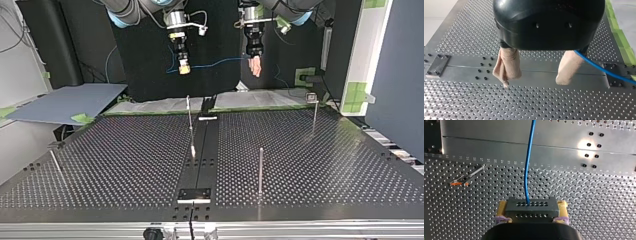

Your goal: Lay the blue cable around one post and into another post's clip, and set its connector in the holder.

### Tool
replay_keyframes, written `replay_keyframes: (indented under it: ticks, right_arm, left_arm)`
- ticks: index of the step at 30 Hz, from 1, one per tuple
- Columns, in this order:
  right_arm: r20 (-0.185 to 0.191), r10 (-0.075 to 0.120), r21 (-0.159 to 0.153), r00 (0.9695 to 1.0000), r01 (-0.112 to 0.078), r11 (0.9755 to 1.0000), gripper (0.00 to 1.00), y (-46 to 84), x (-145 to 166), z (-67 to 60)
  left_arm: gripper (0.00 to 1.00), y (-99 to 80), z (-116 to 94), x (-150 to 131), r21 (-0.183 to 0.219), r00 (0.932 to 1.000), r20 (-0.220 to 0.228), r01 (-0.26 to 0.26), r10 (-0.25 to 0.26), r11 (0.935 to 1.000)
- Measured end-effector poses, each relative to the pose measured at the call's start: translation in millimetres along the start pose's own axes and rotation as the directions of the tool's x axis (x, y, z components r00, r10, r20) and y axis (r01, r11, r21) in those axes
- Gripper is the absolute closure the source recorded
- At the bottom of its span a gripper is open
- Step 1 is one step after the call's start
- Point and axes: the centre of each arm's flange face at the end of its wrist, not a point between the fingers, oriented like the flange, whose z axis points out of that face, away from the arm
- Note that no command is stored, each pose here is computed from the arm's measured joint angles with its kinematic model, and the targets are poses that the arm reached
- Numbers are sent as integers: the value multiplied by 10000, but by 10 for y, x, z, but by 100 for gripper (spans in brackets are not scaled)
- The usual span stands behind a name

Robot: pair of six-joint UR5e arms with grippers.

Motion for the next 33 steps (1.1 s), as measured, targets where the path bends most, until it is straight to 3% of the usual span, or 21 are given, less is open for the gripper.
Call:
replay_keyframes:
  ticks: [3,6,10,13,24,29,33]
  right_arm:
    - [35,-1,-6,10000,1,10000,100,6,-12,1]
    - [331,-64,-12,9994,65,10000,100,23,-108,-18]
    - [907,-211,36,9957,208,9998,100,30,-286,-75]
    - [1114,-265,60,9934,260,9996,100,32,-342,-97]
    - [1197,-288,67,9924,282,9996,100,34,-363,-106]
    - [1199,-288,68,9924,282,9996,100,33,-364,-107]
    - [1199,-288,67,9924,282,9996,100,34,-364,-107]
  left_arm:
    - [0,-5,0,-1,10,10000,-3,3,-3,10000]
    - [0,-5,0,-1,11,10000,-6,3,-3,10000]
    - [0,-7,0,-1,14,10000,-5,5,-5,10000]
    - [0,-7,0,-1,14,10000,-4,5,-5,10000]
    - [0,-6,-15,-3,15,10000,-22,15,-15,10000]
    - [0,15,-207,-7,53,9995,-308,18,-16,10000]
    - [0,-21,-378,24,342,9976,-664,-178,201,9993]
